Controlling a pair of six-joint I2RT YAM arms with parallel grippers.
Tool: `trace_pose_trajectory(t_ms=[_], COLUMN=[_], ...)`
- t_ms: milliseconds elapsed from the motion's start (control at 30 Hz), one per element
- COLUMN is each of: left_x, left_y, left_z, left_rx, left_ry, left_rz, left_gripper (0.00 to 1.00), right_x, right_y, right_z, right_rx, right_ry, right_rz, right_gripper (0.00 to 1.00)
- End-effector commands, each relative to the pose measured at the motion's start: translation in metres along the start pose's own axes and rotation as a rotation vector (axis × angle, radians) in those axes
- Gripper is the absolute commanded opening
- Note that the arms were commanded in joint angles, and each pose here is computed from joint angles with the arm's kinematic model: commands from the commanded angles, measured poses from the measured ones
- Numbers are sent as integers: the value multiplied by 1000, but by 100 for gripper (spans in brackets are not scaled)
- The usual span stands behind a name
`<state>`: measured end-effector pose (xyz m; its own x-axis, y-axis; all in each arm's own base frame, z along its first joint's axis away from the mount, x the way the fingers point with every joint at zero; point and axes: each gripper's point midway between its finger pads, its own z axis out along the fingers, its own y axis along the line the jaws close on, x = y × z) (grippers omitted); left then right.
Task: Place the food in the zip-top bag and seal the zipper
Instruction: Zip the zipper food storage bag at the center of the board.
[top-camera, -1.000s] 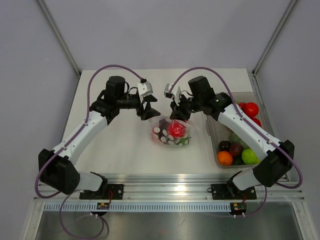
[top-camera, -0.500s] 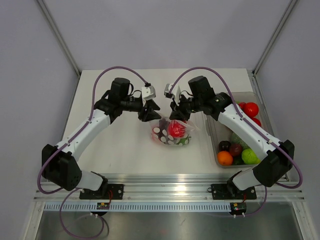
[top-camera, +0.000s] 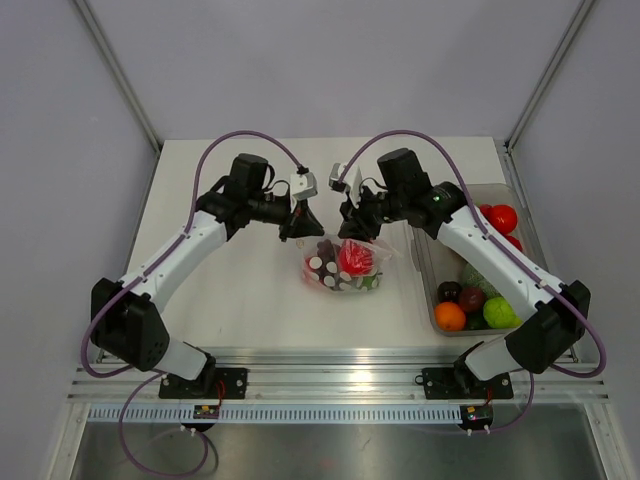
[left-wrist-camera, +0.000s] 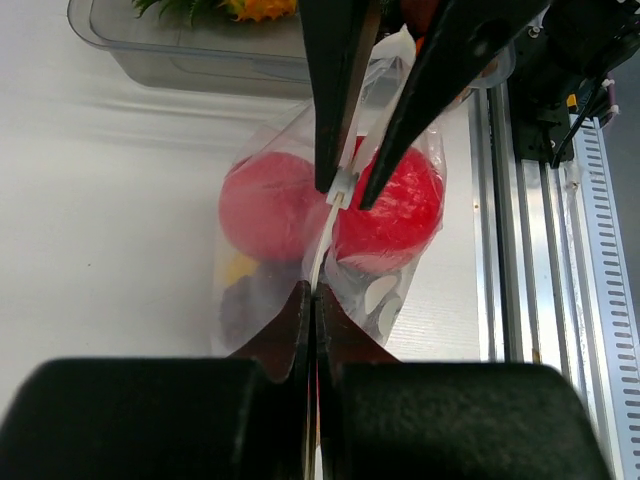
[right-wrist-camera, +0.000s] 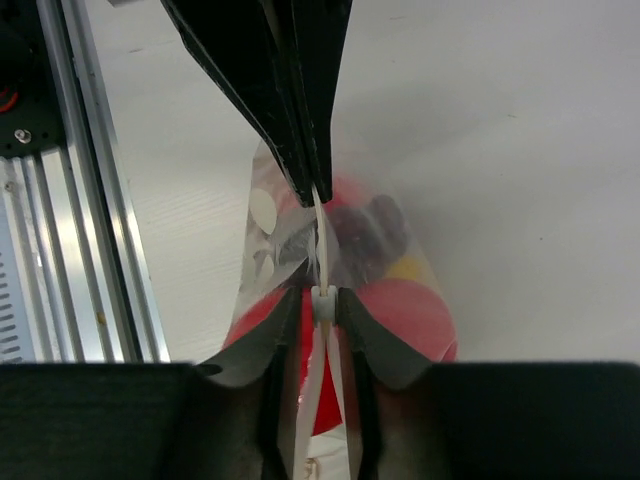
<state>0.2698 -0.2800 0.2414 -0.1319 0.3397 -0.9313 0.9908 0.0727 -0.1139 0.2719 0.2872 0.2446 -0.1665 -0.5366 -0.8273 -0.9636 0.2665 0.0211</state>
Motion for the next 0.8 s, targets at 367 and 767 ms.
trace_pose_trajectory(t_ms=[367,767], left_x=[-21,-22], left_y=[-6,-5], left_z=[-6,-6], left_rx=[-25,-31], left_ry=[-64,-66], left_rz=[71,72], left_gripper=[0,0], right_x=[-52,-13], right_y=[5,-4], right_z=[-35,-6], right_rx=[-1,-36], right_ry=[-82,27], right_rz=[-27,9], right_gripper=[53,56])
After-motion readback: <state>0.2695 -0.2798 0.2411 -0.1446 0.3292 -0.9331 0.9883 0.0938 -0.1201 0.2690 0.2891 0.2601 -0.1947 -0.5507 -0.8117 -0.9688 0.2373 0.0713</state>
